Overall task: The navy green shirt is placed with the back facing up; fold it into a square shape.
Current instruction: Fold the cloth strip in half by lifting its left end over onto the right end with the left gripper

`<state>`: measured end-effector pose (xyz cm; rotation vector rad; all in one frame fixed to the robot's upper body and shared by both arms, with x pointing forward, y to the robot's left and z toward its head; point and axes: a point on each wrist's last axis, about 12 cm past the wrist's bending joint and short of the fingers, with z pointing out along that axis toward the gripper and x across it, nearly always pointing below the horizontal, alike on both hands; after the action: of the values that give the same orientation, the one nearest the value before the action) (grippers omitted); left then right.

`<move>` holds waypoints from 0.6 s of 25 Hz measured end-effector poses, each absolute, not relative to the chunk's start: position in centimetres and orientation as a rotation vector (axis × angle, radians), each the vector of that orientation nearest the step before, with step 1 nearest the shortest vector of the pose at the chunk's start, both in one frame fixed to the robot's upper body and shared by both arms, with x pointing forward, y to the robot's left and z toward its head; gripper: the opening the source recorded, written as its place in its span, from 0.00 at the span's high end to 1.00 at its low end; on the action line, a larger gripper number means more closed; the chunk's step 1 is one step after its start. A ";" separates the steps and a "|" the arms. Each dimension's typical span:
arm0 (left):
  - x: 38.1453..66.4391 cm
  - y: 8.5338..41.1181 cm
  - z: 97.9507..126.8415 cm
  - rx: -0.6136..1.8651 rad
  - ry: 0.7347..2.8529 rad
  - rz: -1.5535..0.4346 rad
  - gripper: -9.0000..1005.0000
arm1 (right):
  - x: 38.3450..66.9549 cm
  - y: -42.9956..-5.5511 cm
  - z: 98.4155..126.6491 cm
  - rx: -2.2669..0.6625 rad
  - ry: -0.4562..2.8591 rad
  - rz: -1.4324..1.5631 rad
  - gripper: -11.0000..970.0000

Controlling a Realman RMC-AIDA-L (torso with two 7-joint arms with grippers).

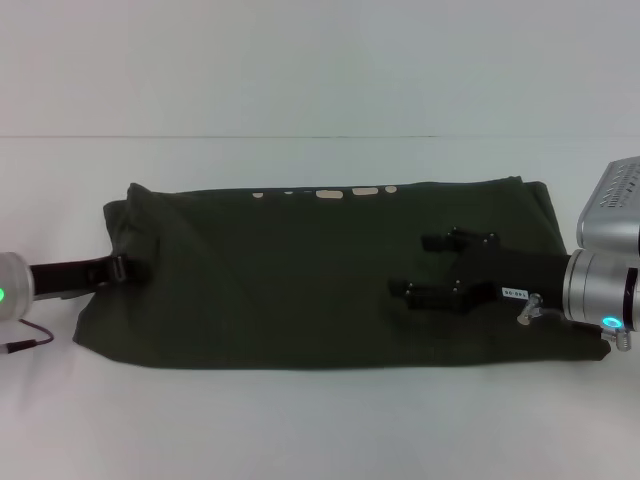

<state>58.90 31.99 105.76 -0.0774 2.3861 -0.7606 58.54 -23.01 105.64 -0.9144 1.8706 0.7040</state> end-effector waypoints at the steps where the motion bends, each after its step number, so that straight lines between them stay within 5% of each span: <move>1: 58.8 32.5 105.8 -0.085 2.389 -0.753 0.94 | 58.5 -23.0 105.6 -0.914 1.871 0.704 0.05; 15: 57.8 40.2 109.3 -0.144 2.460 -0.640 0.94 | 58.7 -23.0 105.8 -0.920 1.867 0.704 0.05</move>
<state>57.80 40.17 109.33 -0.1435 2.4602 -0.6396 58.66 -22.95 105.77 -0.9199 1.8665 0.7042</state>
